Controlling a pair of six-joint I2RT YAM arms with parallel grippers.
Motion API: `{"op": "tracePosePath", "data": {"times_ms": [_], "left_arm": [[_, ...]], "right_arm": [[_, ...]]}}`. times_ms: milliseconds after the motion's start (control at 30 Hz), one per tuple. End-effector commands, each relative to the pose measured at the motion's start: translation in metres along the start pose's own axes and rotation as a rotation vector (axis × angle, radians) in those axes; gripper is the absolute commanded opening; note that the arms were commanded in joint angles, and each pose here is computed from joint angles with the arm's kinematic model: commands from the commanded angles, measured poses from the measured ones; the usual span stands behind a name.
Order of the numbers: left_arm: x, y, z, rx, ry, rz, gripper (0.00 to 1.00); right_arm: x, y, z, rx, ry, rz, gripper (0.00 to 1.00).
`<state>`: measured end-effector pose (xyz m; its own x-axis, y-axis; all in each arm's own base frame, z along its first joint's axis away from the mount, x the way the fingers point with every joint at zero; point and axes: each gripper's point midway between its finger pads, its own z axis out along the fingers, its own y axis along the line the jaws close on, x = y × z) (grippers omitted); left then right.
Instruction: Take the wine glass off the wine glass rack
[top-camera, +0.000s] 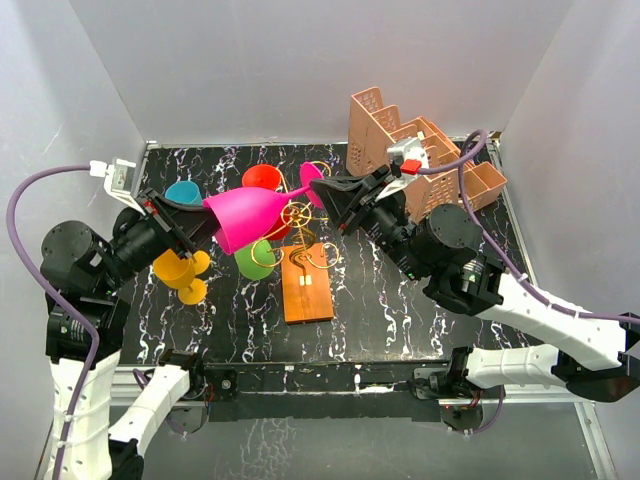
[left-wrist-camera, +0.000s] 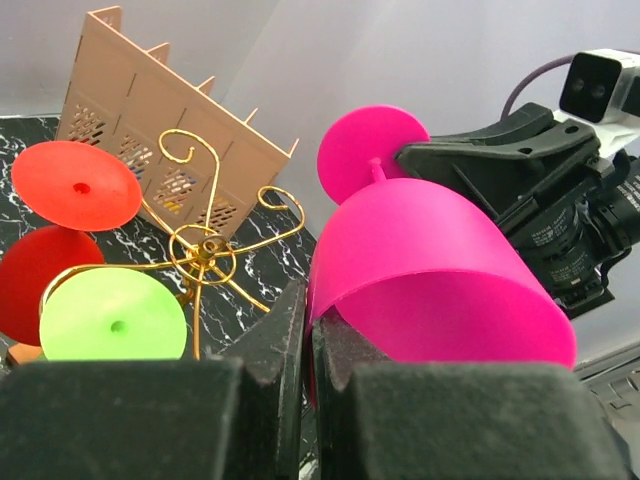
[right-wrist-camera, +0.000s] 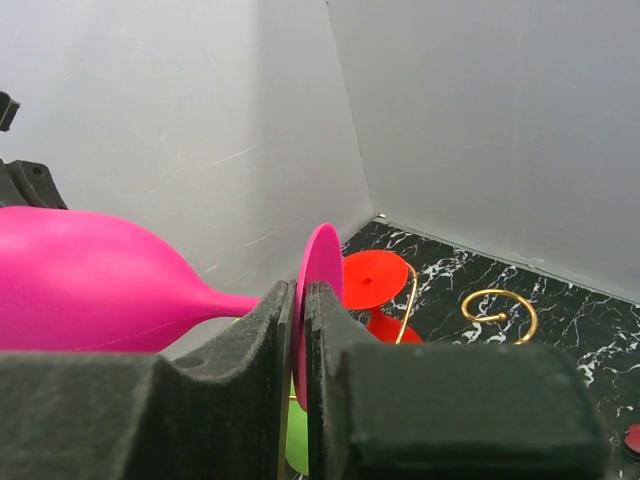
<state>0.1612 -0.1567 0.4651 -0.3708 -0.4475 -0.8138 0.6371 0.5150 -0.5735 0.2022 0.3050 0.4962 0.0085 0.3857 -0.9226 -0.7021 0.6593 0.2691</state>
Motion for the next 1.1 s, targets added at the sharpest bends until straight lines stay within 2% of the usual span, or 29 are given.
{"op": "tracePosePath", "data": {"times_ms": [0,133,233,333,467,533,867,1067], "left_arm": [[-0.011,0.002,0.0,-0.044,-0.022,0.017,0.0],[-0.023,0.002,-0.004,-0.09,-0.061,0.05,0.0],[-0.05,0.01,-0.015,-0.213,-0.17,0.092,0.0],[-0.077,0.023,-0.027,-0.345,-0.285,0.115,0.0],[-0.103,0.052,-0.043,-0.562,-0.384,0.106,0.0],[-0.108,0.073,-0.045,-0.67,-0.393,0.107,0.0],[-0.123,0.177,-0.007,-1.04,-0.255,0.18,0.0],[-0.137,0.23,-0.002,-1.241,-0.205,0.23,0.0]], "right_arm": [[-0.046,0.008,-0.004,-0.031,-0.118,0.012,0.18],[-0.05,-0.006,-0.012,0.019,-0.144,-0.002,0.41],[-0.06,-0.014,-0.022,0.044,-0.185,-0.024,0.55],[-0.071,-0.023,-0.03,0.075,-0.213,-0.046,0.63],[-0.081,-0.034,-0.043,0.109,-0.236,-0.059,0.65],[-0.081,-0.038,-0.048,0.122,-0.238,-0.063,0.65],[-0.08,-0.059,-0.072,0.182,-0.212,-0.07,0.66],[-0.089,-0.069,-0.086,0.219,-0.21,-0.064,0.66]]}}
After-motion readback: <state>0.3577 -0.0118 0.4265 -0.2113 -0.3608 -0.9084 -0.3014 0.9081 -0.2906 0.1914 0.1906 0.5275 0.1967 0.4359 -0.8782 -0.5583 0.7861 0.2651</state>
